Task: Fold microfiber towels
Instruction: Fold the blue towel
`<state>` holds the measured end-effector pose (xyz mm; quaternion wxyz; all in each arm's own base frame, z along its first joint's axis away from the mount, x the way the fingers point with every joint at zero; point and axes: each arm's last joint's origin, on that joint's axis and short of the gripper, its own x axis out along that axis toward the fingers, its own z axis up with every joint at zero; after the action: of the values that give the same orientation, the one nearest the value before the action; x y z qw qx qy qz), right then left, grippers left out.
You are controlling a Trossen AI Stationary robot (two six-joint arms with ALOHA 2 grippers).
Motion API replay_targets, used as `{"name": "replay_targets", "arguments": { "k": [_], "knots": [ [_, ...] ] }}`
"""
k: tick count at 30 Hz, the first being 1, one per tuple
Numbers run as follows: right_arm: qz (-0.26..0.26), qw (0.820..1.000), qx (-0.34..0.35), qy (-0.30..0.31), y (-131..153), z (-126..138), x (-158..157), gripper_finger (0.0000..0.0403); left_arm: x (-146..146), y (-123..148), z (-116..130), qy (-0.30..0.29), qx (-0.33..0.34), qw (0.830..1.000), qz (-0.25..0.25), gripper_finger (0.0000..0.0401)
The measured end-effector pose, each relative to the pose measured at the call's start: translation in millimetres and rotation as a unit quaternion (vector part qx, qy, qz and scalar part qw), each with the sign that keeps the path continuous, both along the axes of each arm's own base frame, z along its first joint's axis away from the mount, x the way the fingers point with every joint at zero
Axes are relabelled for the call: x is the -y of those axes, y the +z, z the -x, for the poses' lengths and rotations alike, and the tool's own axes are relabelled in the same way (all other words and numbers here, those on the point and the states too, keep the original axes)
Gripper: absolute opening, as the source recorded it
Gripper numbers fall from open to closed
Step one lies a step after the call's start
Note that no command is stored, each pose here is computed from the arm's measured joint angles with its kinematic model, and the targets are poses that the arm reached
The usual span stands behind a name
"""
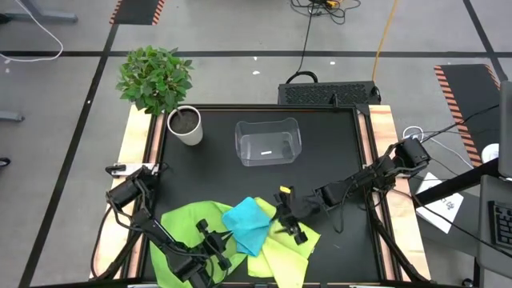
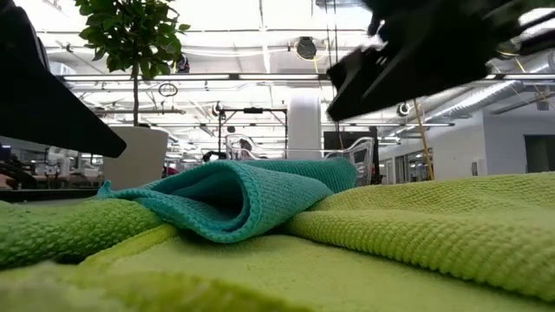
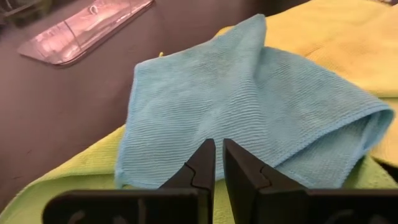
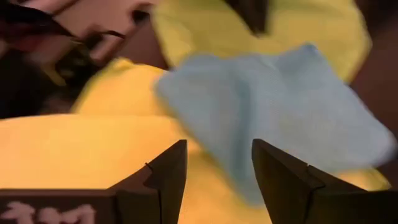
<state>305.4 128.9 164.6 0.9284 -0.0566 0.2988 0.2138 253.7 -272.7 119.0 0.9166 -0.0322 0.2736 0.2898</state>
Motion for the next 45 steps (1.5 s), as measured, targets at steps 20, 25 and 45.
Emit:
{"name": "replay_targets", "arguments": {
  "k": [20, 25, 45],
  "knots": [
    [-0.107, 0.991, 0.067, -0.045, -35, -30, -55, 0.0171, -3, 0, 0, -0.026, -0.033, 0.998, -0.055, 0.0035],
    [-0.085, 0.994, 0.031, -0.065, -37, -53, -71, 0.0171, -9, 0, -4, -0.024, -0.043, 0.996, -0.072, 0.0035],
    [-0.068, 0.988, 0.002, -0.141, -41, -56, -95, 0.0171, -23, 1, -9, -0.010, -0.062, 0.992, -0.113, 0.0035]
  ]
}}
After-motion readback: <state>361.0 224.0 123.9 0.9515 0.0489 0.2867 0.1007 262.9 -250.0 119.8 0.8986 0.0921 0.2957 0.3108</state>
